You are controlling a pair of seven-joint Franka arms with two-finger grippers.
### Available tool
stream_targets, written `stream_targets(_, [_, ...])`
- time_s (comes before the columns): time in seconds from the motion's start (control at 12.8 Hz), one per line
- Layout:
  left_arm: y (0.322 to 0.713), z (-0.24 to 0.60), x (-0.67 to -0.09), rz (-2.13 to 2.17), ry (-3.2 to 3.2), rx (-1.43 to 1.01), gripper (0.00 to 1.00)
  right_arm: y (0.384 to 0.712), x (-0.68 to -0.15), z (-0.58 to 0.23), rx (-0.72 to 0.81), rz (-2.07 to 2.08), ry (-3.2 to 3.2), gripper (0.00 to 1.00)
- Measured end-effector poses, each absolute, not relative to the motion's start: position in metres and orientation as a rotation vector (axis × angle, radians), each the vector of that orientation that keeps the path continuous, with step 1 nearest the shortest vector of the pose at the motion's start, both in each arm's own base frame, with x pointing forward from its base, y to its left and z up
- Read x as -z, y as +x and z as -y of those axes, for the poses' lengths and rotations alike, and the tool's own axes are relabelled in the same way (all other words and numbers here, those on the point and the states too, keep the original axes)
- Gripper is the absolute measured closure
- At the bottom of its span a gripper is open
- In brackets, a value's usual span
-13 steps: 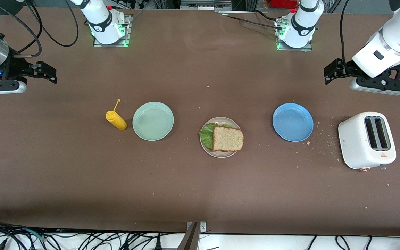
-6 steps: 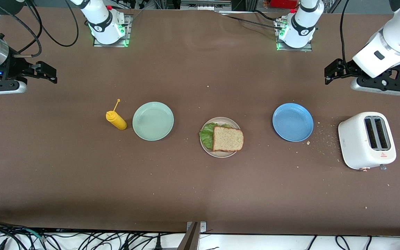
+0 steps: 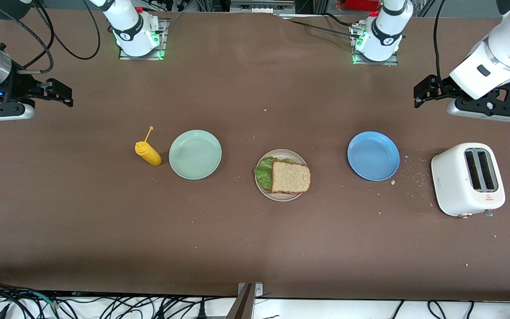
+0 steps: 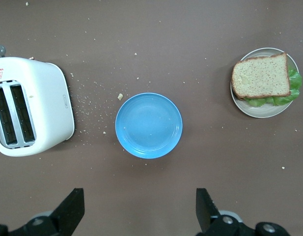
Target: Make sandwich in beige plate with both arms
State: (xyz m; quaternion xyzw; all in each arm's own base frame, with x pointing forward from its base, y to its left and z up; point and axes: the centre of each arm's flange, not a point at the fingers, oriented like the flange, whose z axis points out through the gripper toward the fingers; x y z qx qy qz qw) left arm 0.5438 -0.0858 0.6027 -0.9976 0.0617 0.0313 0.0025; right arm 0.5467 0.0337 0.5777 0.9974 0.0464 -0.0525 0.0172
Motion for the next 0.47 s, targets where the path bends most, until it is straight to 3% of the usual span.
stream_targets(0.47, [0.5439,0.0848,-0.6033,-0.19,-3.129,-0.097,0.0,0.5468,-0.5778,-0.0337,0.162,-0.144,3.1,0.0])
